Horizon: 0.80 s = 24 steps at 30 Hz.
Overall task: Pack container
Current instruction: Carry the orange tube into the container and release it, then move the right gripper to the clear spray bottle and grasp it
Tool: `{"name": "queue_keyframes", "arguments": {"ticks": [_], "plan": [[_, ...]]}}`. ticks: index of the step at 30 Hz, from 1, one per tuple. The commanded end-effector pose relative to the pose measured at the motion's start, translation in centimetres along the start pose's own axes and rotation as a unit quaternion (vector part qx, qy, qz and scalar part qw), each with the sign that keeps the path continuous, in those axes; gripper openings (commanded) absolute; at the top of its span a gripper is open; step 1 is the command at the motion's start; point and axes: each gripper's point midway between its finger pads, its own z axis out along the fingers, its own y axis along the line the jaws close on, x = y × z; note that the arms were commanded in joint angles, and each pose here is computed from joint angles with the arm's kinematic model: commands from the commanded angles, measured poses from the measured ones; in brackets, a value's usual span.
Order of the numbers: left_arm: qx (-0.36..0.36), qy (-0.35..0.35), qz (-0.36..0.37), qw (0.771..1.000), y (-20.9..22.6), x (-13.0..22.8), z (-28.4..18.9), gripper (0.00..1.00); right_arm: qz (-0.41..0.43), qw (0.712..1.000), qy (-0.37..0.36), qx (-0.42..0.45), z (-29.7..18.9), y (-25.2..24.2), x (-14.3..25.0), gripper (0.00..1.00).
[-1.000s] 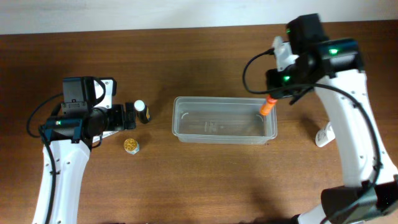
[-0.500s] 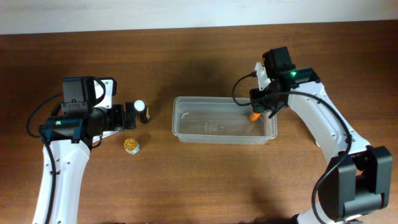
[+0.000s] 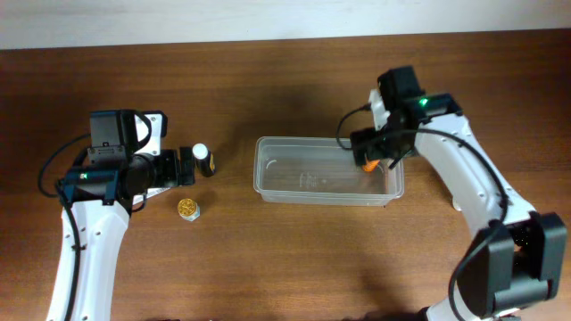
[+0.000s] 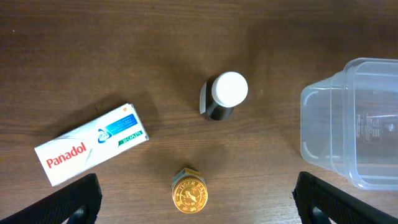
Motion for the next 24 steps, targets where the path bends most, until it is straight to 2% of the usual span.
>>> {"name": "queue_keyframes", "arguments": {"ticks": [1, 6, 10, 13, 18, 24], "plan": [[0.007, -0.010, -0.004, 1.000, -0.2, -0.7, -0.4, 0.99, 0.038, 0.991, -0.121, 0.047, -9.1, -1.9, -3.8, 0.98], [0.007, -0.010, -0.004, 1.000, -0.2, -0.7, -0.4, 0.99, 0.126, 0.971, -0.191, 0.066, -17.1, -6.2, -3.6, 0.98], [0.007, -0.011, -0.004, 1.000, -0.2, -0.7, -0.4, 0.99, 0.218, 0.957, -0.168, 0.095, -18.3, -11.4, -0.2, 0.98], [0.007, -0.011, -0.003, 1.000, -0.2, -0.8, -0.4, 0.99, 0.281, 0.949, -0.092, 0.109, -15.8, -15.0, 3.6, 0.98], [0.007, -0.015, -0.003, 1.000, -0.2, -0.9, -0.4, 1.00, 0.329, 0.940, 0.008, 0.094, -9.6, -17.0, 7.6, 0.98], [0.007, -0.014, -0.003, 1.000, -0.2, -0.9, -0.4, 1.00, 0.348, 0.931, 0.071, 0.084, -2.7, -18.1, 10.6, 0.98]]}}
